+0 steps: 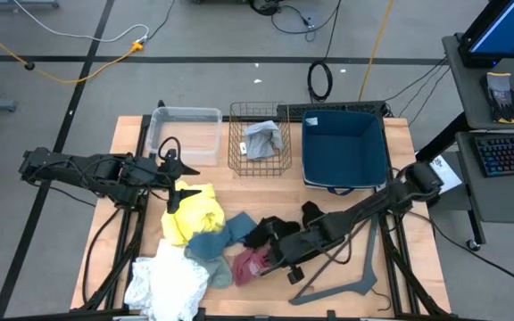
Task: Pick & Place Cloths
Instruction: Put the red underwear into the wire basket
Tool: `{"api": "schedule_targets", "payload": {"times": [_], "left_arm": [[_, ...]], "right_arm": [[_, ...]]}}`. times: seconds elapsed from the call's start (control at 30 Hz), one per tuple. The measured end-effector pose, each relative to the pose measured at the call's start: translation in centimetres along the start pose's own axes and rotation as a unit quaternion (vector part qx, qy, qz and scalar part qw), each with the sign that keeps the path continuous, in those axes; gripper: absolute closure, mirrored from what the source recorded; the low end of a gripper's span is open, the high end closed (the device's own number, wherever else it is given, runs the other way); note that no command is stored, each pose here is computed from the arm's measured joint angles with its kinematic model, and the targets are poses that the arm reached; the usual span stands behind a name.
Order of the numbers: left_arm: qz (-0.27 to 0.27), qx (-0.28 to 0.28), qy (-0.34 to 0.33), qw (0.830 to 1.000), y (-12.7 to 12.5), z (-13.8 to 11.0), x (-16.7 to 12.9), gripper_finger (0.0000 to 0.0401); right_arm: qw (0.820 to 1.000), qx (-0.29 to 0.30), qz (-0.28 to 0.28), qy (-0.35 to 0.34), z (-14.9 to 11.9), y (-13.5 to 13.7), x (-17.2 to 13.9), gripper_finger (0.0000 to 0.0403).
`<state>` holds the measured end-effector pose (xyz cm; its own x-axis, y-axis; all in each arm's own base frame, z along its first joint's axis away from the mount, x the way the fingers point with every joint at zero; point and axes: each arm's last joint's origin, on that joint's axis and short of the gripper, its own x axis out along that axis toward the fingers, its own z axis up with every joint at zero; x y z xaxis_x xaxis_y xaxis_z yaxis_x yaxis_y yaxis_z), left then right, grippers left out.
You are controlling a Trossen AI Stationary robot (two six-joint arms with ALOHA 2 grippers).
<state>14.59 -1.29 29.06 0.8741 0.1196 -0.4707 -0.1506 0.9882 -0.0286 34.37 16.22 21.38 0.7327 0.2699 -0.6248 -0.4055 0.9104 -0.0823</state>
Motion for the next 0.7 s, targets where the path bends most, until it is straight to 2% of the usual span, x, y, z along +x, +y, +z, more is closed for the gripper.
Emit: {"api": "schedule_targets", "payload": {"times": [0.23, 0.47, 0.57, 0.7], "left_arm": [[0.000, 0.001, 0.000, 1.000, 0.0, 0.0, 0.0, 0.0119], [-0.001, 0.005, 0.001, 1.000, 0.0, 0.0, 0.0, 0.0119], [-0.001, 0.005, 0.001, 1.000, 0.0, 0.0, 0.0, 0.0119], [-0.001, 0.003, 0.001, 1.000, 0.0, 0.0, 0.0, 0.0119]], "right_arm": [[0.997, -0.018, -0.007, -0.081, 3.0, -0.5, -5.3, 0.0399], [0.989, -0.038, -0.014, -0.145, 4.7, -0.8, -9.8, 0.0401], [0.987, -0.038, -0.016, -0.158, 5.0, -0.9, -10.7, 0.0402], [0.989, -0.037, -0.015, -0.146, 4.5, -0.8, -10.3, 0.0402]]}}
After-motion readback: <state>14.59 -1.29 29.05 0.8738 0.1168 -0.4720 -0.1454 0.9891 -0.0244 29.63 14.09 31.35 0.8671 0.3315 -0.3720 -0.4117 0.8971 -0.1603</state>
